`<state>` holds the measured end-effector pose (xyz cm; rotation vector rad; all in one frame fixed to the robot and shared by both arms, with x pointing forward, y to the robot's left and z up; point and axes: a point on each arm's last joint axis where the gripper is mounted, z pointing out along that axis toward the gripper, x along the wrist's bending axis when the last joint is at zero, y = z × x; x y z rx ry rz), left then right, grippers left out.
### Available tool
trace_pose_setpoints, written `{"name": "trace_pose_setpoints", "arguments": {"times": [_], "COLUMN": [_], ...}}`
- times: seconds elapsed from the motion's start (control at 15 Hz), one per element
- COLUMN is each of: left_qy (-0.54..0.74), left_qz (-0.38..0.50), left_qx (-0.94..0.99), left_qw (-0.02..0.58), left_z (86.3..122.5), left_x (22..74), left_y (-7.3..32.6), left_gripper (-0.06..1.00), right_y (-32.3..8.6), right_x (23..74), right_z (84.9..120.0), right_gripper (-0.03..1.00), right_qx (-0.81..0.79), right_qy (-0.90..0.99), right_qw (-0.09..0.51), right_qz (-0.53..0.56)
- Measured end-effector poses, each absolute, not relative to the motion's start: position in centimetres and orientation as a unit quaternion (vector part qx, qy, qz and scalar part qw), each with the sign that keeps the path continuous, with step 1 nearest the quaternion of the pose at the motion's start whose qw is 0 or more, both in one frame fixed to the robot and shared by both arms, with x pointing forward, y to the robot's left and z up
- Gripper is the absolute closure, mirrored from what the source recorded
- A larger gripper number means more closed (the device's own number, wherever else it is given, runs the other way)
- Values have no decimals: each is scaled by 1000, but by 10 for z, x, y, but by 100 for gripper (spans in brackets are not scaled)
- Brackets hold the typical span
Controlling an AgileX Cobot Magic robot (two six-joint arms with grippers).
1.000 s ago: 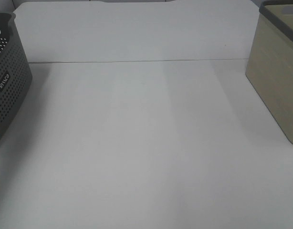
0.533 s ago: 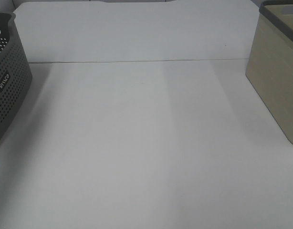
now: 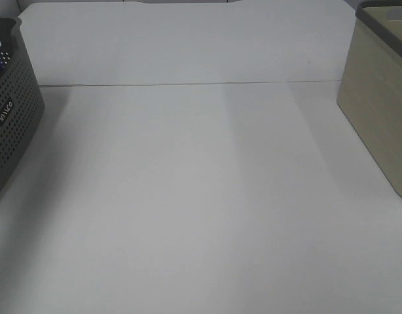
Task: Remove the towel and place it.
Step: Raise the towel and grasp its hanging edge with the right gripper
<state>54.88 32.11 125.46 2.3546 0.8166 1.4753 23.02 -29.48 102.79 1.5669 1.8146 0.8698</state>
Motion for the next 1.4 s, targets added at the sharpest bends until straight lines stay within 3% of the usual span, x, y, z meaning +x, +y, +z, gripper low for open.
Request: {"name": "trace_pose_setpoints", "arguments": {"times": [0.4, 0.8, 1.13, 1.4], "left_qy": [114, 5, -90, -112], "left_qz": [546, 513, 485, 477], "left_qx": [798, 822, 839, 838], "left_qw": [226, 247, 232, 240], "left_z": [1287, 1281, 1265, 1263], "left_x": [536, 516, 512, 506], "left_y": [224, 169, 131, 117], "left_gripper": [94, 94, 94, 94], "right_y": [-295, -294, -266, -246], "right_x": [230, 233, 300, 354], "right_z": [1028, 1034, 1075, 1078], "right_gripper": [21, 21, 21, 23], "right_qx": [588, 581, 458, 410], "right_qy": [681, 677, 678, 682], "right_qw": [291, 301, 308, 246], "right_qz": [326, 336, 484, 554]}}
